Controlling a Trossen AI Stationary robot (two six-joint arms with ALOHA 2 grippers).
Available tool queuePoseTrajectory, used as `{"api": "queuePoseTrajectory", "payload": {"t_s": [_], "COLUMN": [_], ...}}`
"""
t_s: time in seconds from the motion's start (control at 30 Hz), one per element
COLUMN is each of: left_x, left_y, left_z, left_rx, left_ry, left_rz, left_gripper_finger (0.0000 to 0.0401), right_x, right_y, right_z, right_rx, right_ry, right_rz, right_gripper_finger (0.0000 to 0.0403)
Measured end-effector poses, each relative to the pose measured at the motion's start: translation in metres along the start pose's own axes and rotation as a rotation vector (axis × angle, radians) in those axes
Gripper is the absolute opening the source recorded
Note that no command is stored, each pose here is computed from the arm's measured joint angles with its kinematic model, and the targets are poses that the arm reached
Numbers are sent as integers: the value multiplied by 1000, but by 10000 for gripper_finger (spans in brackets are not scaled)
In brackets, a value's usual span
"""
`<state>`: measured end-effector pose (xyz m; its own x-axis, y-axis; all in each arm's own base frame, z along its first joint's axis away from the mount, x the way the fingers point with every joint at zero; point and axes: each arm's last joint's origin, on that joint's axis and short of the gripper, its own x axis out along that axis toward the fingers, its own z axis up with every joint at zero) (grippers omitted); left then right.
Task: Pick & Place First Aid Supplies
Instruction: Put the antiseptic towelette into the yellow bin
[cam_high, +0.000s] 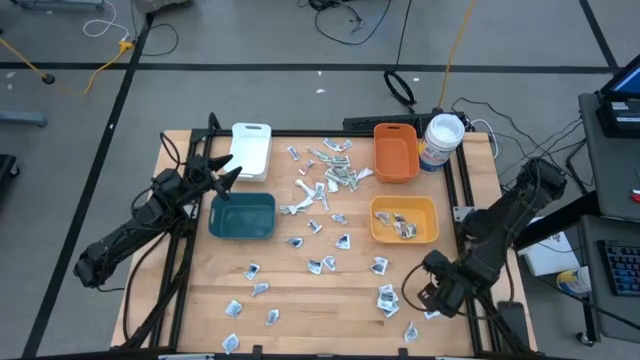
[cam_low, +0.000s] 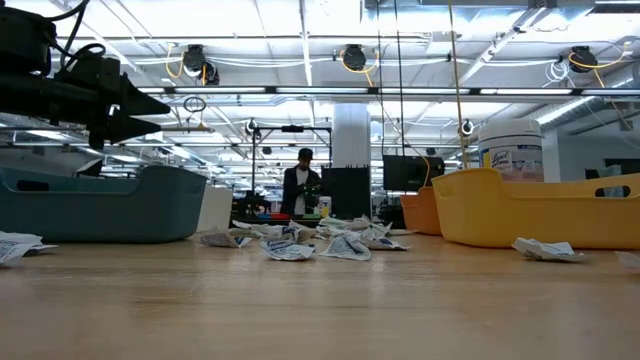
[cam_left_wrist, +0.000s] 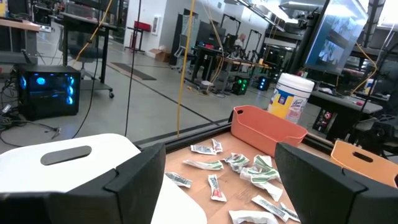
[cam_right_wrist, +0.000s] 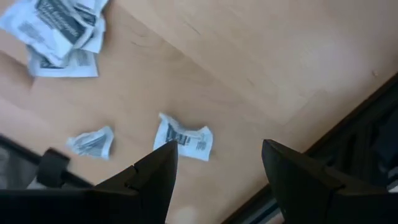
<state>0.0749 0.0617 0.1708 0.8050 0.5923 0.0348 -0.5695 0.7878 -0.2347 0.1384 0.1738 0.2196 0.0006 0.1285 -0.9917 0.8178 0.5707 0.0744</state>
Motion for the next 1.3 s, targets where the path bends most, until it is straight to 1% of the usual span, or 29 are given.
{"api": "queuePoseTrajectory", "payload": {"t_s": [0.4, 0.73, 0.9, 0.97, 1.07, 1.3], "left_x": [0, 0, 0, 0, 0, 0], "left_y": [0, 0, 0, 0, 0, 0], "left_z": [0, 0, 0, 0, 0, 0], "left_rx": [0, 0, 0, 0, 0, 0], "left_ry": [-1, 0, 0, 0, -1, 0], "left_rz": [0, 0, 0, 0, 0, 0], "left_gripper_finger": [306, 306, 305, 306, 306, 306], "right_x": [40, 70, 81, 82, 82, 80], "right_y": [25, 33, 37, 37, 37, 37], "right_z": [-23, -24, -24, -25, -25, -25], "right_rx": [-20, -21, -27, -22, -22, -40], "right_ry": [7, -19, 0, 5, 5, 26], "right_rz": [12, -70, -35, -21, -21, -20], "right_gripper_finger": [231, 231, 226, 212, 173, 46]}}
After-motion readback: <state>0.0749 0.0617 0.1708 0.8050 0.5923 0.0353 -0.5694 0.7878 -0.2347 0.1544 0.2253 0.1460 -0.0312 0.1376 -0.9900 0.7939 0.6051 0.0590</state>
